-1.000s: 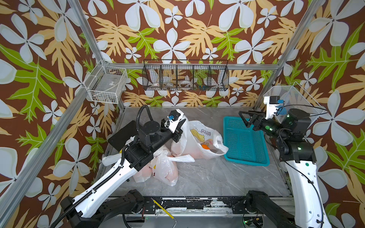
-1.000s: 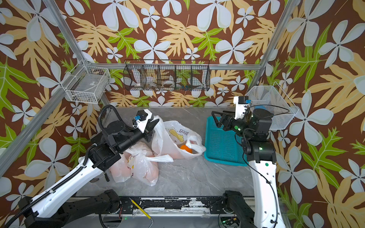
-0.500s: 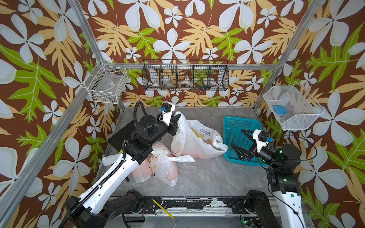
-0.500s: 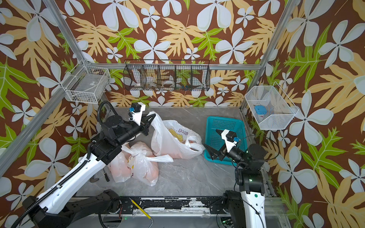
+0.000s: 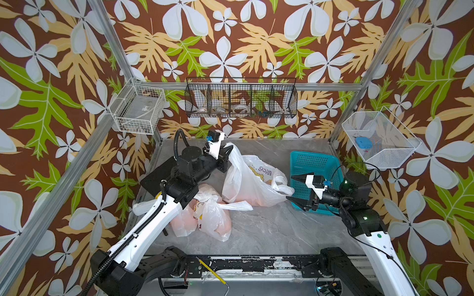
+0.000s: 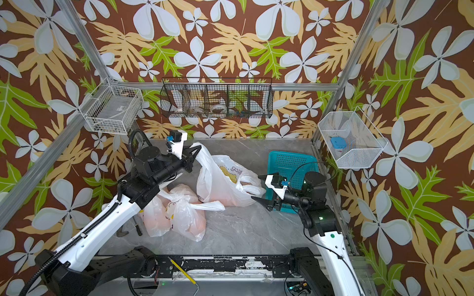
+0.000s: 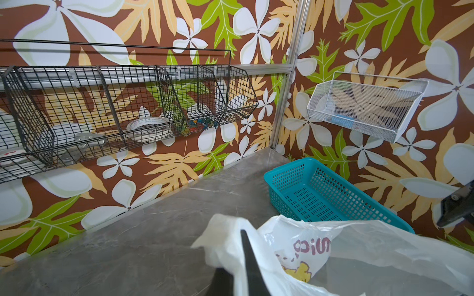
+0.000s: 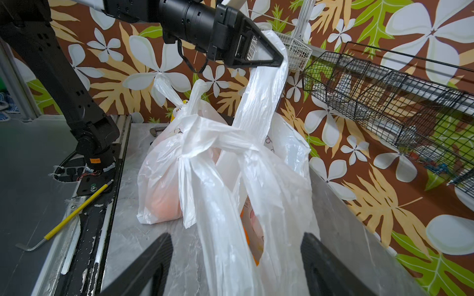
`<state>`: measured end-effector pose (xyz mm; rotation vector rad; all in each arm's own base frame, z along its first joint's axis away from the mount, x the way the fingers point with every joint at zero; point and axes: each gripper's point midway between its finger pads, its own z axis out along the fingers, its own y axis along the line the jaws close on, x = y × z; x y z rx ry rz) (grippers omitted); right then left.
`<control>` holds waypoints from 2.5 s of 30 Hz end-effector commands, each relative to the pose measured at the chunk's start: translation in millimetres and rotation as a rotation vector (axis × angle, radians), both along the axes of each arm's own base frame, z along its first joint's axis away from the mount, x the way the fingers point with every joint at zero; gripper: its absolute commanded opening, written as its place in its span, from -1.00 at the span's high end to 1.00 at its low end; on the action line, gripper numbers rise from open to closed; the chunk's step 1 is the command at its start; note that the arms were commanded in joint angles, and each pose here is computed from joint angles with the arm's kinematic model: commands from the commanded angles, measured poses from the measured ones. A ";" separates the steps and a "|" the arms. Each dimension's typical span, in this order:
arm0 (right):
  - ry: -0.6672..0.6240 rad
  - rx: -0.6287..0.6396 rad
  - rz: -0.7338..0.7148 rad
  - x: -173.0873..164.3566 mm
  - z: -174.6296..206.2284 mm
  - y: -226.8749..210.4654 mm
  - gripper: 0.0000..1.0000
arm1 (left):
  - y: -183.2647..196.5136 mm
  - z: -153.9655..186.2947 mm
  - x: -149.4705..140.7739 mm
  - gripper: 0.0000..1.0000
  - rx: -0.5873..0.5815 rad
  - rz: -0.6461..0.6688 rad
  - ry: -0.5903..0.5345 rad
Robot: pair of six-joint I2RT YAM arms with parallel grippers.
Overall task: Place the oranges into plastic bags & tie knots
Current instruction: Adjust the plastic bag at the center of the board.
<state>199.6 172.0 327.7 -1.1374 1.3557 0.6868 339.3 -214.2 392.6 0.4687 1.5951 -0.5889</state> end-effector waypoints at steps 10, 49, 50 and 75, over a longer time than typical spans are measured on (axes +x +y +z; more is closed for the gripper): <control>0.027 -0.059 0.043 7.8 -18.4 25.5 -0.41 | 0.3 8.2 2.8 1.00 -0.026 -0.005 -0.021; 0.039 0.253 -0.175 48.4 121.9 54.5 0.97 | -21.9 49.0 -66.0 1.00 0.019 -0.337 -0.188; 0.064 0.250 -0.180 51.7 115.6 51.7 0.97 | -24.9 47.4 -68.0 1.00 0.019 -0.362 -0.184; 0.019 0.244 -0.368 21.6 48.2 -24.1 -0.99 | -5.0 24.8 -12.6 1.00 -0.043 -0.158 -0.056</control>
